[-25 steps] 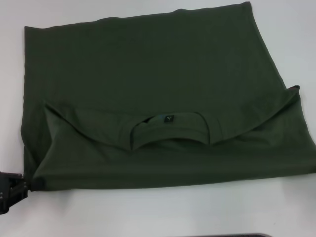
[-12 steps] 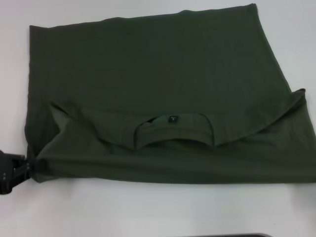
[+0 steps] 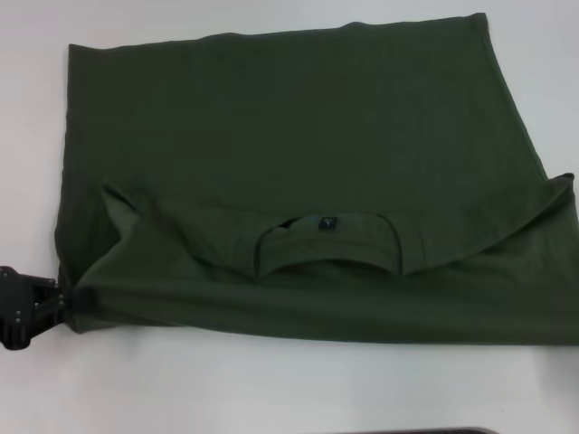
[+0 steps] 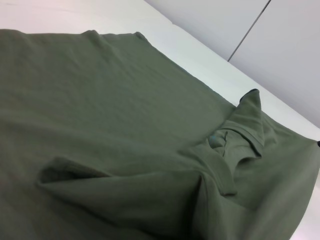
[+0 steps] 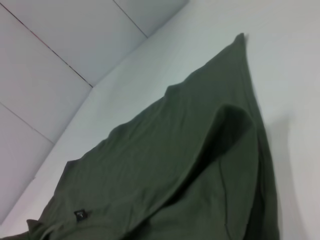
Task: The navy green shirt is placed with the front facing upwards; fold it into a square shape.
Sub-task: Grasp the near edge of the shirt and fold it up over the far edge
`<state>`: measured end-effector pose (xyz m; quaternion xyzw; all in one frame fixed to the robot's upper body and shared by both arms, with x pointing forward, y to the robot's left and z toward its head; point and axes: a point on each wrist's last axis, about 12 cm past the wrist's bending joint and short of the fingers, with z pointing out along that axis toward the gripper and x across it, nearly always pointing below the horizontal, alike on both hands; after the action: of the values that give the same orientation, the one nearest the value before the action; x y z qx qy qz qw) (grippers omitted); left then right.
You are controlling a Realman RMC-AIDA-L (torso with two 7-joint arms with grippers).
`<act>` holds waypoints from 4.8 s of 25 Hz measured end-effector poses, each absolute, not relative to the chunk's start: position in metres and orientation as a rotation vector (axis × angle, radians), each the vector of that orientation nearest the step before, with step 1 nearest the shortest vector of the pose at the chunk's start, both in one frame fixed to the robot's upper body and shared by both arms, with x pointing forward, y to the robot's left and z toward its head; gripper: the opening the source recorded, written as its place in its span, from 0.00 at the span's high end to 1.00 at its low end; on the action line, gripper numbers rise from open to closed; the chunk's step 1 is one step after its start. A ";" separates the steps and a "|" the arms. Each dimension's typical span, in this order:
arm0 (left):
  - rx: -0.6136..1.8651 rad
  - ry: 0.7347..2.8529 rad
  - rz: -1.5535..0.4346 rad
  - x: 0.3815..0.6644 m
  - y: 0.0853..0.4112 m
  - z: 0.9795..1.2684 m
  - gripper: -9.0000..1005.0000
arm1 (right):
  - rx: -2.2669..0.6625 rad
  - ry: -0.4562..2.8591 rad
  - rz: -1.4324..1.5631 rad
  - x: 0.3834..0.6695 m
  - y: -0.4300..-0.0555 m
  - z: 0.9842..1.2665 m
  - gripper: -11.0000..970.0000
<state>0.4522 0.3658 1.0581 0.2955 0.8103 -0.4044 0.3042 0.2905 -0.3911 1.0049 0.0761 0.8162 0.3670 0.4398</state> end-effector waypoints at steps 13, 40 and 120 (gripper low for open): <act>0.665 2.161 -1.105 0.430 0.368 1.044 0.97 | 0.108 2.032 0.930 0.316 -0.398 1.012 0.97; 0.717 1.936 -1.109 0.457 0.373 1.083 0.97 | -0.069 1.900 0.971 0.374 -0.409 1.057 0.97; 0.381 1.998 -0.369 0.653 0.282 1.107 0.96 | 0.019 2.007 0.624 0.634 -0.318 1.093 0.97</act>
<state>0.6532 0.2818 1.1066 0.1583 0.8303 -0.1533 0.5120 0.6340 -0.3179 1.0932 0.0080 0.8288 0.2576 0.4967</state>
